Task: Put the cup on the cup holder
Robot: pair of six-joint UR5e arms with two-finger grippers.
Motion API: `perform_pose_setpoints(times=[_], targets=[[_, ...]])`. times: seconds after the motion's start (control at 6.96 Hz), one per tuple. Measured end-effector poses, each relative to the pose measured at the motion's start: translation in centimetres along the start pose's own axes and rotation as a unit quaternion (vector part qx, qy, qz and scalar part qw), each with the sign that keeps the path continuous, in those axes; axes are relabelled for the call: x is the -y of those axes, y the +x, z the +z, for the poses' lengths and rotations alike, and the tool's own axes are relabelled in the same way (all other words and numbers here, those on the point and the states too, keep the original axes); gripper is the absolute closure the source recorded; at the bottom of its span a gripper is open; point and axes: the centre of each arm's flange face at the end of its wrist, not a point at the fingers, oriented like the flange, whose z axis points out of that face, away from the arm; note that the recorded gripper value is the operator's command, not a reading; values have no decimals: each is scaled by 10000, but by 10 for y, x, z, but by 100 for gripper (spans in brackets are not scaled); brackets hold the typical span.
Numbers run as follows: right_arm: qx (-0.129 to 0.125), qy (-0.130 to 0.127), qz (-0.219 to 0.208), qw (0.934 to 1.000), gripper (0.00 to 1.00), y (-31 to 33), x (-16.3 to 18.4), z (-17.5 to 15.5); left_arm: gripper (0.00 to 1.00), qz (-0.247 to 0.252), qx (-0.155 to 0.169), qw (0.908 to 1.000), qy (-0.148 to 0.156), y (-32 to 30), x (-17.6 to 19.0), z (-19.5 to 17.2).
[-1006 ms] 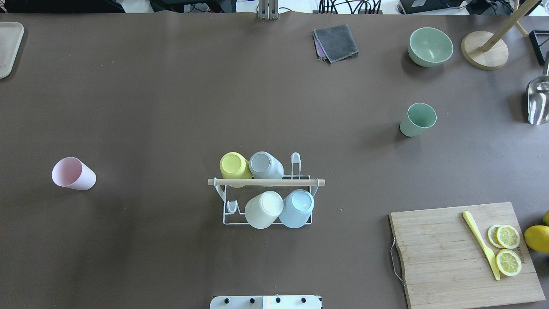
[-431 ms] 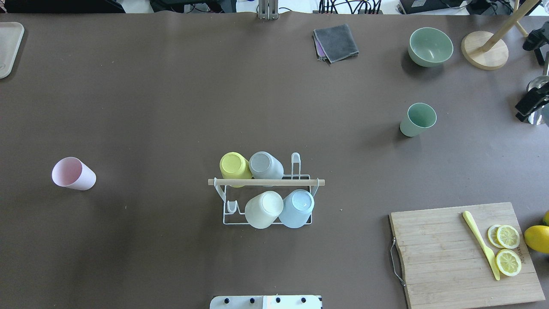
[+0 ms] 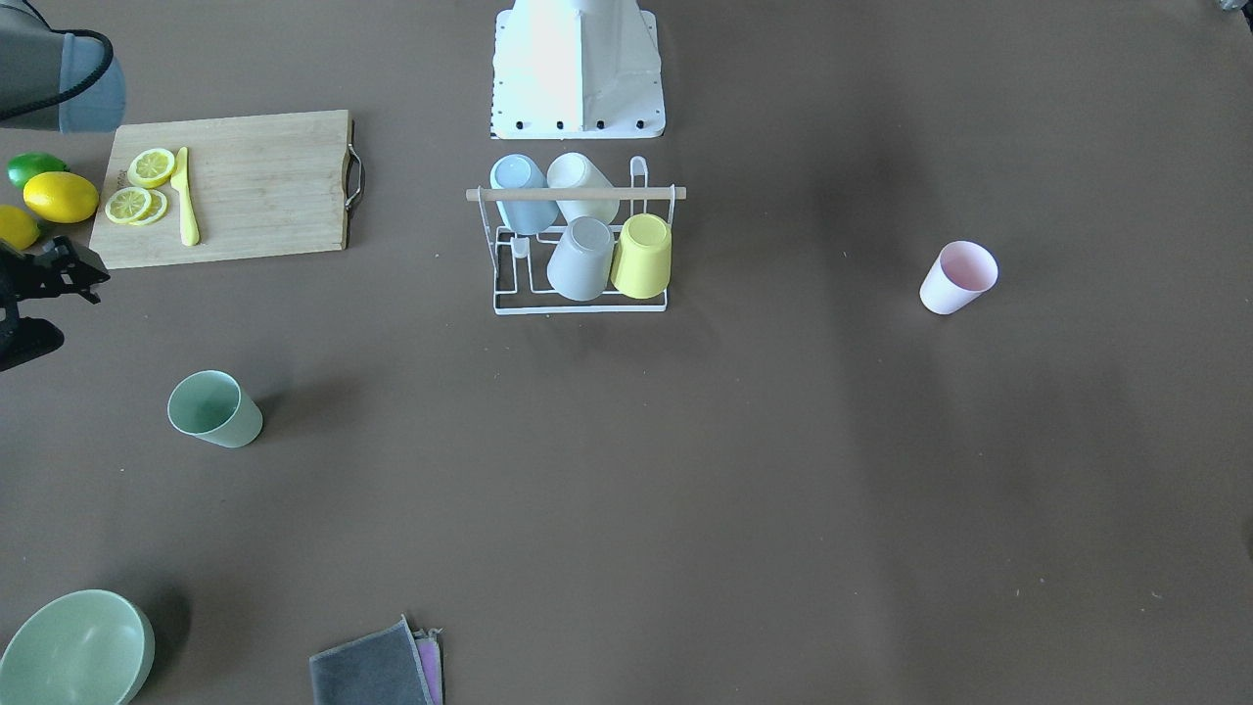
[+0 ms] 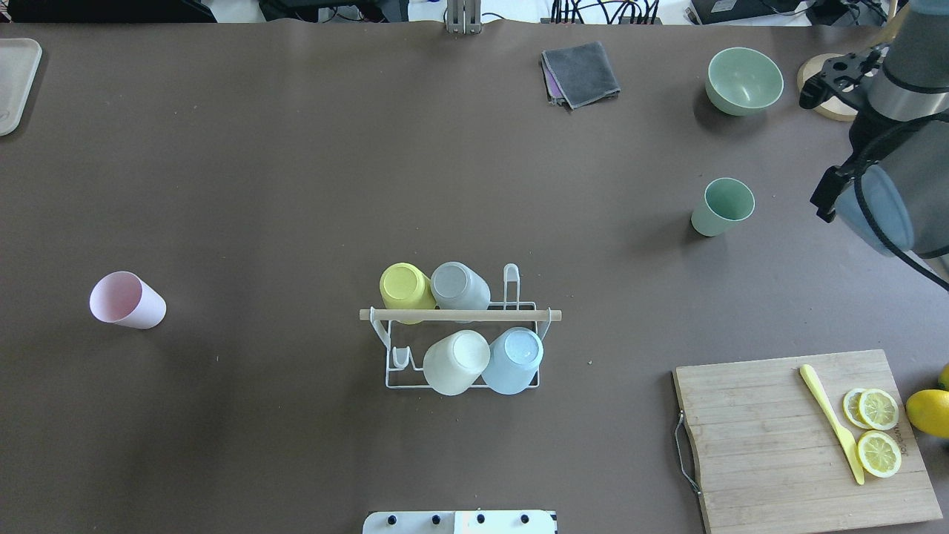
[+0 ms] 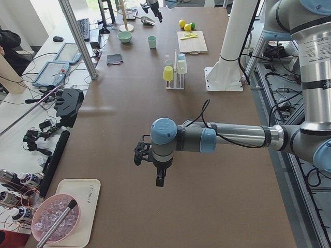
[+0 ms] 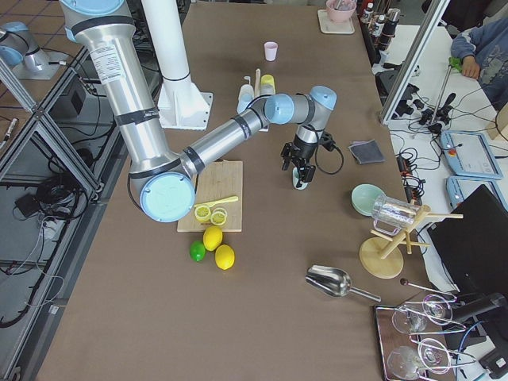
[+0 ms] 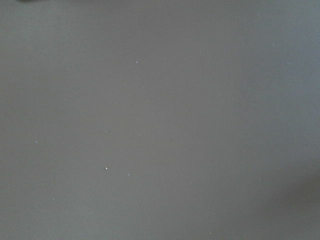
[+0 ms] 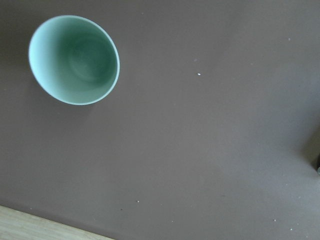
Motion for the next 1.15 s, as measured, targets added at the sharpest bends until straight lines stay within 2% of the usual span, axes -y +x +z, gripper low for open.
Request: perform_pose_setpoints(times=[0.29, 0.57, 0.86, 1.15], targets=[[-107, -377, -340, 9987, 0, -26, 59, 5, 2, 2, 0, 10000, 1, 0, 1, 0], [-250, -866, -731, 9932, 0, -47, 121, 3, 2, 13, 0, 10000, 7, 1, 2, -1], [-588, -1369, -1353, 9795, 0, -78, 169, 12, 2, 13, 2, 10000, 7, 1, 3, -1], [-830, -1687, -1885, 9639, 0, -103, 198, 17, 2, 58, 7, 10000, 25, 4, 13, -3]])
